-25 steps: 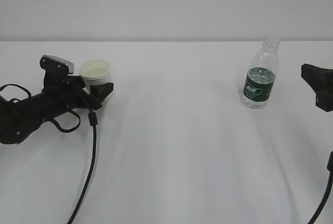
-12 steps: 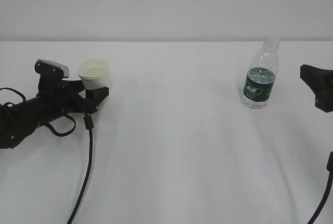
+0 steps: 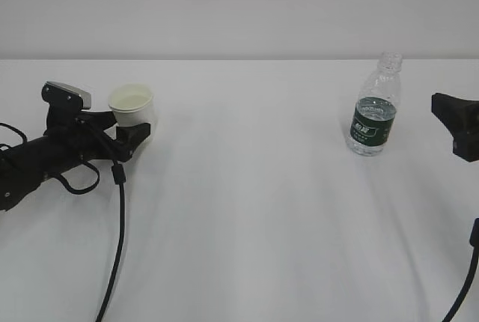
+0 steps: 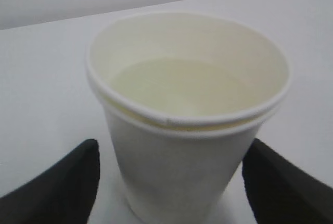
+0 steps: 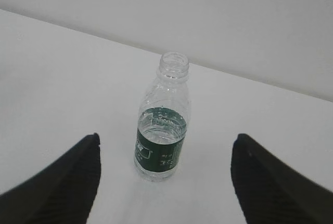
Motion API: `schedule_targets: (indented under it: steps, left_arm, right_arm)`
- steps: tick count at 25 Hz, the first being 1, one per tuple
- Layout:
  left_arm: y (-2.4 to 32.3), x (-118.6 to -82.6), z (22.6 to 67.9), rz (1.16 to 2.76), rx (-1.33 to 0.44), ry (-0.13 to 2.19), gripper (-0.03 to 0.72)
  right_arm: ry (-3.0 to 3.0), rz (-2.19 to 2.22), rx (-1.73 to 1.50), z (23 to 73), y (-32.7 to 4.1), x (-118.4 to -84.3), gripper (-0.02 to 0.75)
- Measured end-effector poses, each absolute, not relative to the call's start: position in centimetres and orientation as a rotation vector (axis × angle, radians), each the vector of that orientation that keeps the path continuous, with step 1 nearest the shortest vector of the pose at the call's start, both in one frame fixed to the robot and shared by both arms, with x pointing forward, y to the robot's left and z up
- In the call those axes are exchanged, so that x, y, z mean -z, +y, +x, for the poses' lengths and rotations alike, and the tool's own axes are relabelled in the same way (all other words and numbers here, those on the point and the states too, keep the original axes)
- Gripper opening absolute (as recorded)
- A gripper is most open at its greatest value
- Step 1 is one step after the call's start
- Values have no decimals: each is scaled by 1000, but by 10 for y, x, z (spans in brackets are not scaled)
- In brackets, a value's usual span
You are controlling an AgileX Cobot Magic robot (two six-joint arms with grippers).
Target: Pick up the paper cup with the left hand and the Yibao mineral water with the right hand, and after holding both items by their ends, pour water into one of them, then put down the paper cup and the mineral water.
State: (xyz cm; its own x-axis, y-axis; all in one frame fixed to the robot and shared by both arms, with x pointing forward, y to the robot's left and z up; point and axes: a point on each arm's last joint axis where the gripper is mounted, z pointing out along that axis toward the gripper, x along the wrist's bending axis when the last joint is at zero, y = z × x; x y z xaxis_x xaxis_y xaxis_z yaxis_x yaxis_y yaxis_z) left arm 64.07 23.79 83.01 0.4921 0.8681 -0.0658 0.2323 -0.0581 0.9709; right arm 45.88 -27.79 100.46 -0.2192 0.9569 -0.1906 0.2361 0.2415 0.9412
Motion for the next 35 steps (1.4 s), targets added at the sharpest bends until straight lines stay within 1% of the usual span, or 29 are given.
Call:
schedule_targets:
  steps: [6,12,23,35]
  left_arm:
    - [238,-832,640,1596,-681,960,615]
    - [238,-841,638,1598,-689,946,615]
    - [240,-847,636,1625,-687,978,610]
    - [242,-857,622,1655,-681,1003,594]
  right_arm:
    - [1644,1129,-1043,459,-278,-1005,591]
    - [1645,1127,-1043,459,-278,-1005,591]
    - [1645,1127,-1043,459,-278,-1005,590]
    - [1644,1135,-1051,459,-278,-1005,590]
